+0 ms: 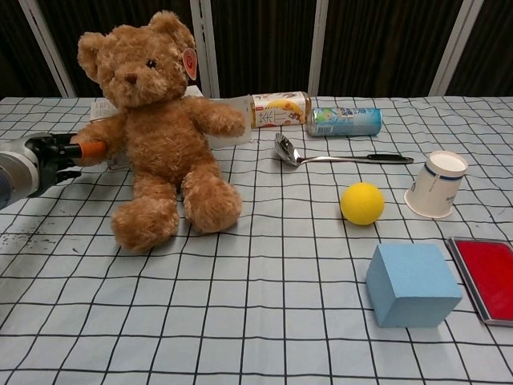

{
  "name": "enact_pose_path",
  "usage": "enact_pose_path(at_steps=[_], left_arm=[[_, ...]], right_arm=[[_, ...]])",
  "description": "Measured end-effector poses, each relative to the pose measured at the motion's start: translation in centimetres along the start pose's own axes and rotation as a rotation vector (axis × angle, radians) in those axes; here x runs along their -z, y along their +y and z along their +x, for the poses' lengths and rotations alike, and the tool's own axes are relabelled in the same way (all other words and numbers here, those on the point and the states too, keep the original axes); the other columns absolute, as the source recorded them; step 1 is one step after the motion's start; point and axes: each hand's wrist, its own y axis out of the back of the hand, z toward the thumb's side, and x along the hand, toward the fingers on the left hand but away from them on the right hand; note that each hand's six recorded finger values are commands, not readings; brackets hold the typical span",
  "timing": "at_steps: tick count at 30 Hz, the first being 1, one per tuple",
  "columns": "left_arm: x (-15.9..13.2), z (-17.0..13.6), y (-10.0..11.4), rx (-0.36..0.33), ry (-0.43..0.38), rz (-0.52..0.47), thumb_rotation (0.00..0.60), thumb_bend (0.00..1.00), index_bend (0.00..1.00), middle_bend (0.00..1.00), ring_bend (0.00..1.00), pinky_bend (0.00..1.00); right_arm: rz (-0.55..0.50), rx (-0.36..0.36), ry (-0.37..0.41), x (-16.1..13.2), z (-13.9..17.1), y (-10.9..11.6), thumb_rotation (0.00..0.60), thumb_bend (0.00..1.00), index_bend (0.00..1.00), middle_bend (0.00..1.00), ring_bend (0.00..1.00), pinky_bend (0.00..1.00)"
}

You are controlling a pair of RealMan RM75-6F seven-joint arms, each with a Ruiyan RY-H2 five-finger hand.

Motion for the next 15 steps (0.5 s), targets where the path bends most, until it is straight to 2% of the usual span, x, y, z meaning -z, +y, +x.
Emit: enact_pose_path(at_steps=[9, 15], left_arm=[[-1.9, -0.8, -1.3, 0.02, -0.055, 0.002, 0.6, 0.6, 0.49, 0.51, 0.12, 0.0], [-1.8, -1.1, -1.0, 0.002, -0.054, 0.022, 0.6, 0.6, 0.49, 0.51, 0.12, 0.0]], right_arm=[[-0.001, 0.0, 0.0, 0.0, 0.0, 0.0, 0.6, 0.22, 0.14, 0.06, 0.12, 0.0], [-0.003, -0.001, -0.002, 0.0, 0.1, 0.1, 0.6, 0.22, 0.14, 0.06, 0.12, 0.0]])
